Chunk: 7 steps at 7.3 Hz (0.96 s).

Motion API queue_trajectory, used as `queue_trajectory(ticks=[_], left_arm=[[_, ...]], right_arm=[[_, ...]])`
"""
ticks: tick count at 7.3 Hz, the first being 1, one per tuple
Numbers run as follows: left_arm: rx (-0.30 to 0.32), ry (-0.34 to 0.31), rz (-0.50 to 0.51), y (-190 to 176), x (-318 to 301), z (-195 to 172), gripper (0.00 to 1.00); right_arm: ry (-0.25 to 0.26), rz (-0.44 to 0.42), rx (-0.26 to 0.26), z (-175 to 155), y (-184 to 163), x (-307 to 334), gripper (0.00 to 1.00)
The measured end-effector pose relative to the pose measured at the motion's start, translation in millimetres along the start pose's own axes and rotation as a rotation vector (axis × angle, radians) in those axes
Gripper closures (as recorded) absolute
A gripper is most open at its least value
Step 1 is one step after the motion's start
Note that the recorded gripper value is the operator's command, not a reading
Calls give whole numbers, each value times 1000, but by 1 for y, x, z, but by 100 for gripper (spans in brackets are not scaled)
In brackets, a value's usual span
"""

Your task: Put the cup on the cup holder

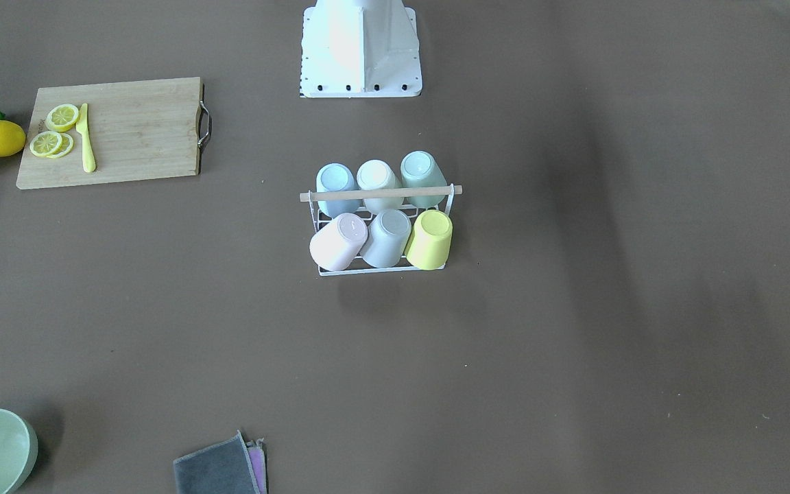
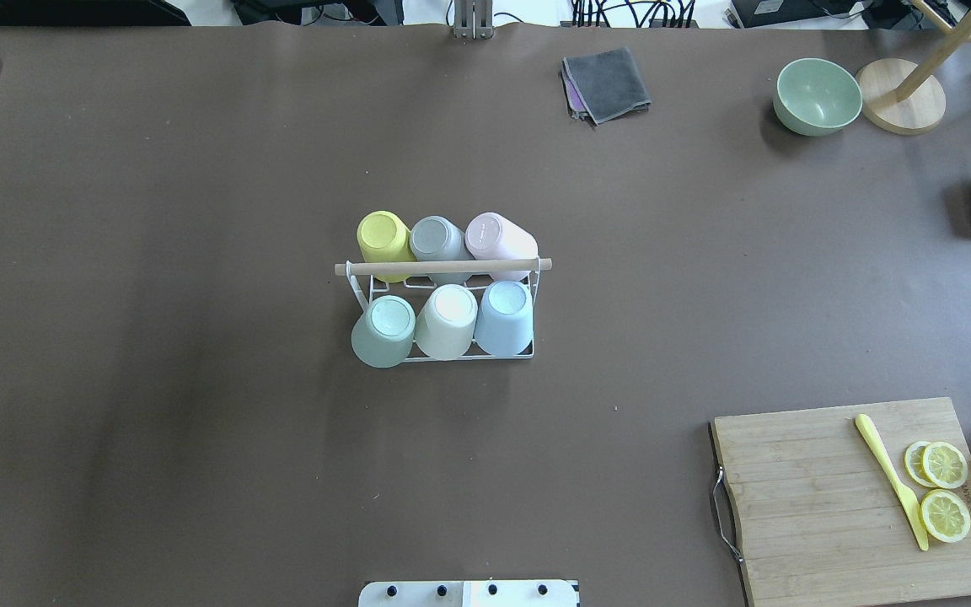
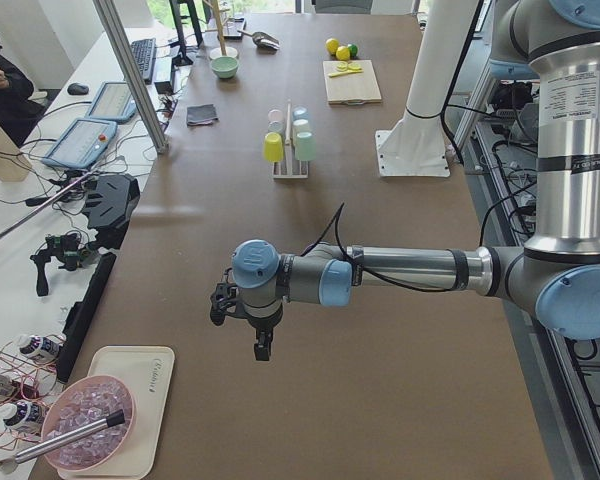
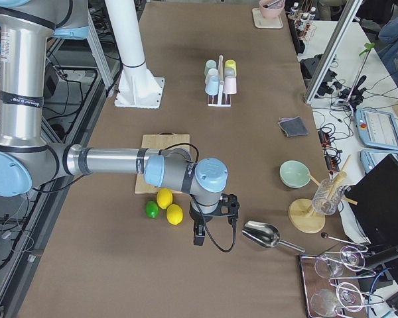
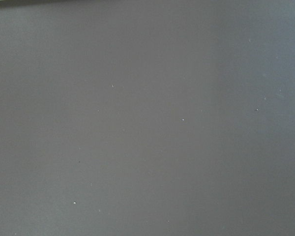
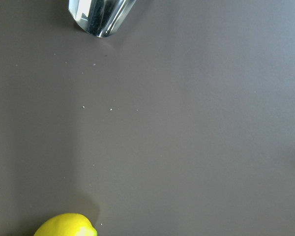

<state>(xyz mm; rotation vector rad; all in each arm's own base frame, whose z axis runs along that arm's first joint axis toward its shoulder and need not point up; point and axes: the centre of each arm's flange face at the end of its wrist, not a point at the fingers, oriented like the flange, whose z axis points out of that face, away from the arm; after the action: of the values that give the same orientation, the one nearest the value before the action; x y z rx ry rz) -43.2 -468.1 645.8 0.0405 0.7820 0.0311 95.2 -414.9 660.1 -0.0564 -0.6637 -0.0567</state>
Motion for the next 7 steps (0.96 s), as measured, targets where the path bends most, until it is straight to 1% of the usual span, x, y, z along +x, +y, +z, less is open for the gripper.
queue_trajectory(ticks=[2, 7], left_arm=[[0, 0, 0, 0, 0, 0, 2], [0, 0, -1, 0, 0, 0, 2]], right_arm=[[-2, -20, 31, -3, -1, -2, 0], [-10, -19, 39, -4, 1, -1, 0]])
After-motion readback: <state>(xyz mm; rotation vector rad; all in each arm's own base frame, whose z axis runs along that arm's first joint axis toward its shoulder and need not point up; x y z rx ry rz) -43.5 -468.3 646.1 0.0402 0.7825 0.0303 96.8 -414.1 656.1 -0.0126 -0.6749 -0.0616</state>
